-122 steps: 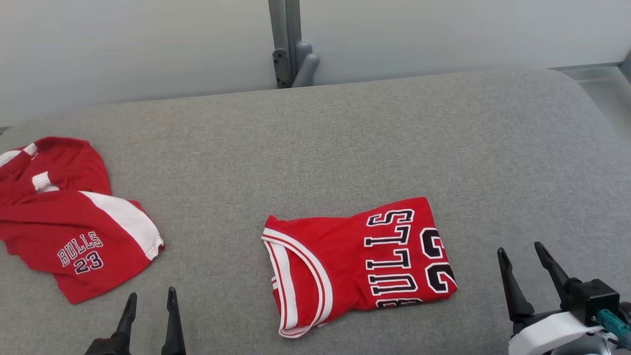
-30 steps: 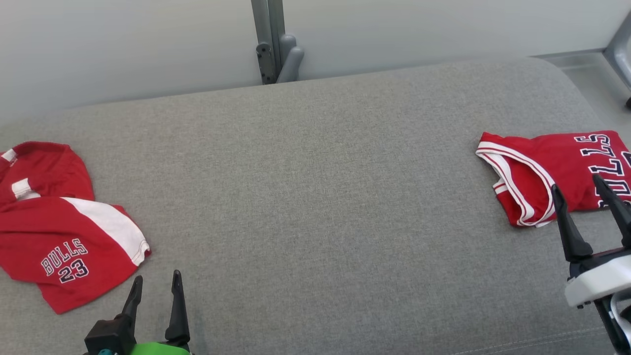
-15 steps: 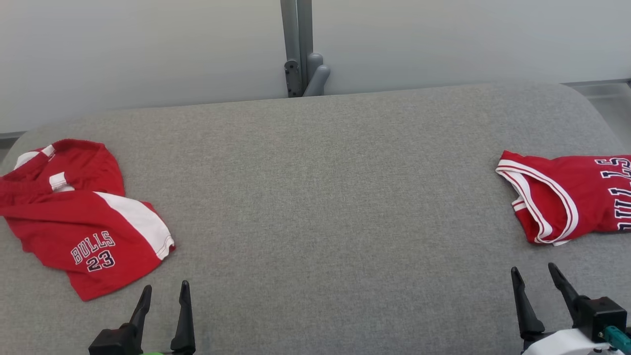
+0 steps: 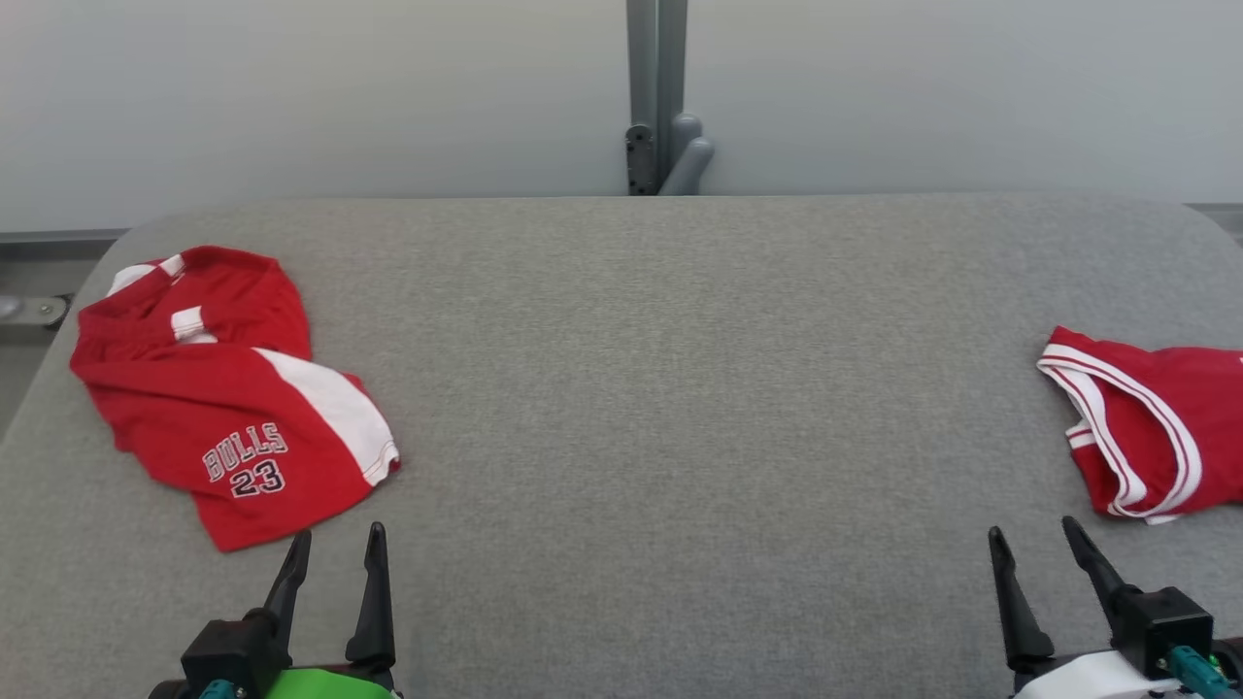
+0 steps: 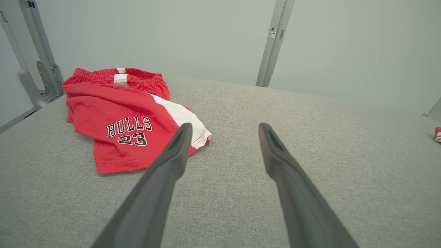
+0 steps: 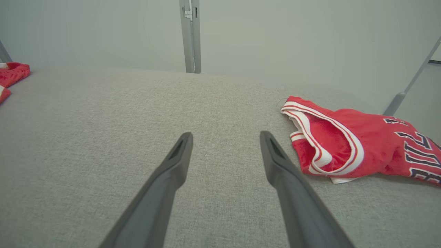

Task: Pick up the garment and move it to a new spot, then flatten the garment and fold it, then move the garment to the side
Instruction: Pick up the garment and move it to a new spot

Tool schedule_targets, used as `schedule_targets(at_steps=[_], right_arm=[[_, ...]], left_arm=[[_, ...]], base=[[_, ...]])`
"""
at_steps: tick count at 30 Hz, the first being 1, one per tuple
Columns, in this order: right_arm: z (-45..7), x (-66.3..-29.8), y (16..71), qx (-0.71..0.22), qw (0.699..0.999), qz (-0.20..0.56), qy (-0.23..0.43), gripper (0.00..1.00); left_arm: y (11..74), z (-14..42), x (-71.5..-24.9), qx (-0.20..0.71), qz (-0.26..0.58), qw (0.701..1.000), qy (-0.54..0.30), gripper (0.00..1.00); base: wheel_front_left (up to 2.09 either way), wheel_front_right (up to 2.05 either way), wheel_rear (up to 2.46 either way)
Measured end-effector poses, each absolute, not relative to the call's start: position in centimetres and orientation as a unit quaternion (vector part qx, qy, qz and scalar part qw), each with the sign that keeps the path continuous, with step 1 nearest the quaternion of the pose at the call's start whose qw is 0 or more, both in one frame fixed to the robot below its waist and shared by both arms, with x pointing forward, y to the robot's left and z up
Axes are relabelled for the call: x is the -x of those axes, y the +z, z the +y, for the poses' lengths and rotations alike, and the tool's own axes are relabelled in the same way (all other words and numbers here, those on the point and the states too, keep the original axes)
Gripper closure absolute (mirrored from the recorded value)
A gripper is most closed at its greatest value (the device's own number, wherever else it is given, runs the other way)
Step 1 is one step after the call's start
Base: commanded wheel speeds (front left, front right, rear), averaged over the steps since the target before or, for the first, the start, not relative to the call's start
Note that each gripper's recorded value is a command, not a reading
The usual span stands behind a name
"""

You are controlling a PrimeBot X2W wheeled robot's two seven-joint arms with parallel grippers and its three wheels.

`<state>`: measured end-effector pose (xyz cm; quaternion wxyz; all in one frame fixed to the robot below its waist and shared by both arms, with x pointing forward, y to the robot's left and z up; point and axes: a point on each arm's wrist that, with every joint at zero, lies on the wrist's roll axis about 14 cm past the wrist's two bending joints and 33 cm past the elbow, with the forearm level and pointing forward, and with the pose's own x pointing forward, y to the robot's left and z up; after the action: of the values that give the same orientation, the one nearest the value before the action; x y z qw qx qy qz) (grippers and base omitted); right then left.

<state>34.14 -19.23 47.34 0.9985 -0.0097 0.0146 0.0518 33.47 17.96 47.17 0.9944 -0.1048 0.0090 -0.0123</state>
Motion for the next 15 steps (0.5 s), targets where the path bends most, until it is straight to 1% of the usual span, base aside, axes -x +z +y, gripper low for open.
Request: schedule_targets(at_steps=[6,10,15], right_arm=[[-12.6,-35.9,48.4,0.006,0.989,-0.004,0.150,0.00],[-7.2,-36.8,49.7,-0.001,0.973,-0.022,0.228,0.00],[-1.8,-37.3,51.2,-0.005,0.951,-0.045,0.305,0.00]], left_arm=[[48.1,21.3,-31.8,0.111,-0.013,0.993,0.044,0.00],[47.4,24.5,-29.1,0.105,-0.009,0.989,0.102,0.00],[47.2,28.4,-25.4,0.102,-0.014,0.979,0.175,0.00]], base=[[0.00,0.00,0.00],[0.00,0.00,0.00],[0.00,0.00,0.00]])
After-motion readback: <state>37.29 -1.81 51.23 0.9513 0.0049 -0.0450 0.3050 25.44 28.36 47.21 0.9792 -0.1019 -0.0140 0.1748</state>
